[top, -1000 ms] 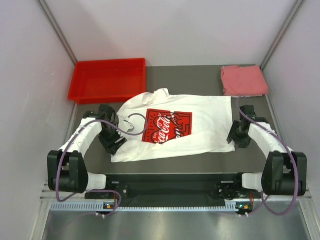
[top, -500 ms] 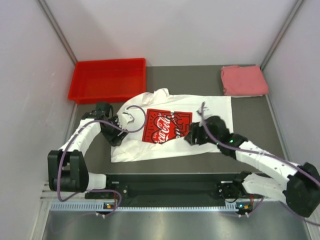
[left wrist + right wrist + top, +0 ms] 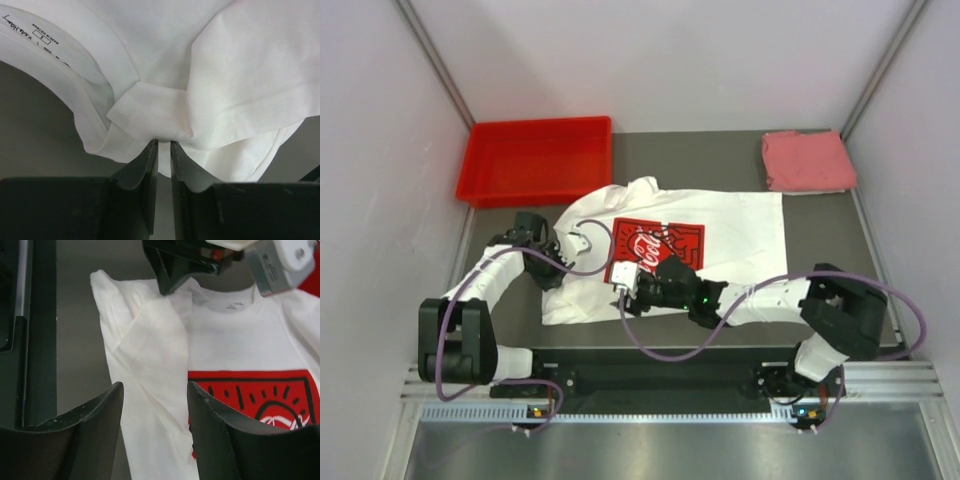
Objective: Fold and stack the t-shirts
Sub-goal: Fold the tshirt
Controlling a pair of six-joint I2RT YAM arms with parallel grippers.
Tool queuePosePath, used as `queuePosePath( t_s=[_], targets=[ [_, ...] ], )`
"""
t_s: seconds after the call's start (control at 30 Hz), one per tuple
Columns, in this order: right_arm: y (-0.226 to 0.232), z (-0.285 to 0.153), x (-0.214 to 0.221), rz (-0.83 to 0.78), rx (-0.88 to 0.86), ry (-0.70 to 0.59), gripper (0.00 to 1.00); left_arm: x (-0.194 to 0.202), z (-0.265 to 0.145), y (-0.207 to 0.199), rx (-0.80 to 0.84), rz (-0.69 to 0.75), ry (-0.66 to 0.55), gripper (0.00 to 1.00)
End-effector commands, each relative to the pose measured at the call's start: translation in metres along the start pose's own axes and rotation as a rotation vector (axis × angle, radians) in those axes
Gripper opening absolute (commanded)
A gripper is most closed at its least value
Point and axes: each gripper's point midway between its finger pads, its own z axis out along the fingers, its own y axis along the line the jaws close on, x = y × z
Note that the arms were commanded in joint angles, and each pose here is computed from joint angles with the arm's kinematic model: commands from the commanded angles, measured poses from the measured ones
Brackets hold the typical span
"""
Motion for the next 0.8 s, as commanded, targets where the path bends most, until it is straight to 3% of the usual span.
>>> queuePosePath(
  t_s=[0.0, 0.13, 0.17, 0.23, 0.77],
  targets=[
    [0.013, 0.020, -0.054, -0.209, -0.044, -0.202, 0.54, -0.020, -0.004, 0.002, 0.027, -0.003, -0.076, 0.17],
    [0.026, 0.036, -0.058, -0.246, -0.079, -0.255, 0.51, -0.023, -0.005, -0.006, 0.062, -0.028, -0.089, 0.08],
    [0.032, 0.042, -0.054, -0.258, -0.100, -0.254, 0.50, -0.023, -0.004, -0.005, 0.057, -0.034, -0.087, 0.00],
    [0.041, 0.047, -0.055, -0.290, -0.126, -0.267, 0.50, -0.021, -0.002, -0.002, 0.053, -0.048, -0.075, 0.00],
    [0.050, 0.096, 0.006, -0.327, -0.178, -0.015, 0.45, -0.019, 0.001, -0.004, 0.082, -0.082, -0.048, 0.00]
  ],
)
